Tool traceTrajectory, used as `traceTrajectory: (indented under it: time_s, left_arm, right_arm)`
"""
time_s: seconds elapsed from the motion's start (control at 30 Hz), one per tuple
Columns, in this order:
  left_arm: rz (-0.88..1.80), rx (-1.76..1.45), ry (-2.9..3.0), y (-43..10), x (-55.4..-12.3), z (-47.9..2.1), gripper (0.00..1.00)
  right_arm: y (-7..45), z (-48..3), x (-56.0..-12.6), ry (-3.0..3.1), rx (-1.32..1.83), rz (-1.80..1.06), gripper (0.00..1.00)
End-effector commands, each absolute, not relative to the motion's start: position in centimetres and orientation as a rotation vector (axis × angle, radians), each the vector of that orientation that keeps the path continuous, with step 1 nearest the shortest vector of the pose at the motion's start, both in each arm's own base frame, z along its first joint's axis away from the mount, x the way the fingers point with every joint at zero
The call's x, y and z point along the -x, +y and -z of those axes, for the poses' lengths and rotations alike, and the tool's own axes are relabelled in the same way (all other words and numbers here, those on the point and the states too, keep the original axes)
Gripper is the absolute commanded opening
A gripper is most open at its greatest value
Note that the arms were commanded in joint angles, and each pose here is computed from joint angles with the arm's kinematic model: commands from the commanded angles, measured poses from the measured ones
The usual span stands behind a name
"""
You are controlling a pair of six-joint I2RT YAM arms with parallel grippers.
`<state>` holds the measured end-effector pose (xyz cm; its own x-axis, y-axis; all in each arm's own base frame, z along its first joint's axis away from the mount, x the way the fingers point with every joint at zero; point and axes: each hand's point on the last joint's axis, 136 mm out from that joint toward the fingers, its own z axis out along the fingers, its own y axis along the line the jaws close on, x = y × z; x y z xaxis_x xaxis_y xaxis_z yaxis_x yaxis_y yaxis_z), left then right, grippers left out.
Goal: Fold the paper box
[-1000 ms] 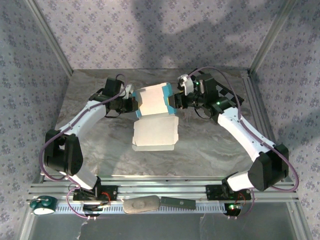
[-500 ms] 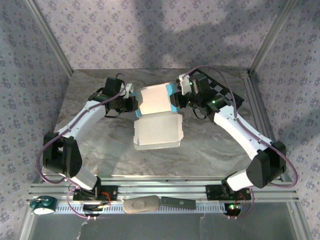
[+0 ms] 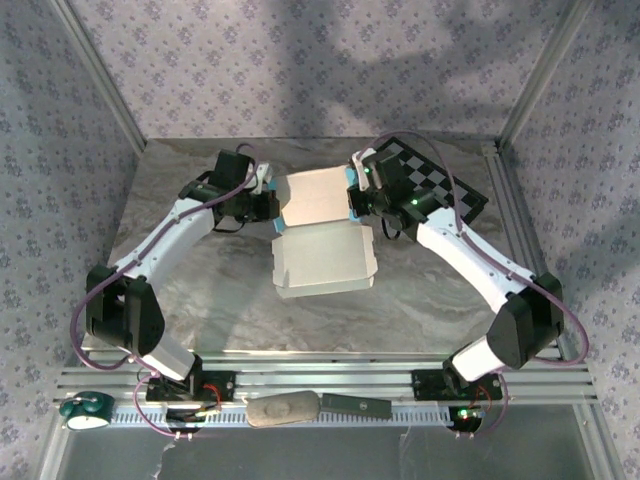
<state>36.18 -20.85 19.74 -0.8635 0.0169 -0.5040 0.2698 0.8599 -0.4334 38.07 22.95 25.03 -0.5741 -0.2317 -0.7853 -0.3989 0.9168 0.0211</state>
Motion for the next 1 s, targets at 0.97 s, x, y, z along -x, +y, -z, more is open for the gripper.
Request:
traceTrajectory:
  time_s: [0.97]
  left_arm:
    - [0.842, -0.34, 2.433, -25.3, -34.5, -25.0, 0.0]
  right_arm:
    - [25.2, -23.5, -37.7, 2.259, 0.575, -0.158, 0.18]
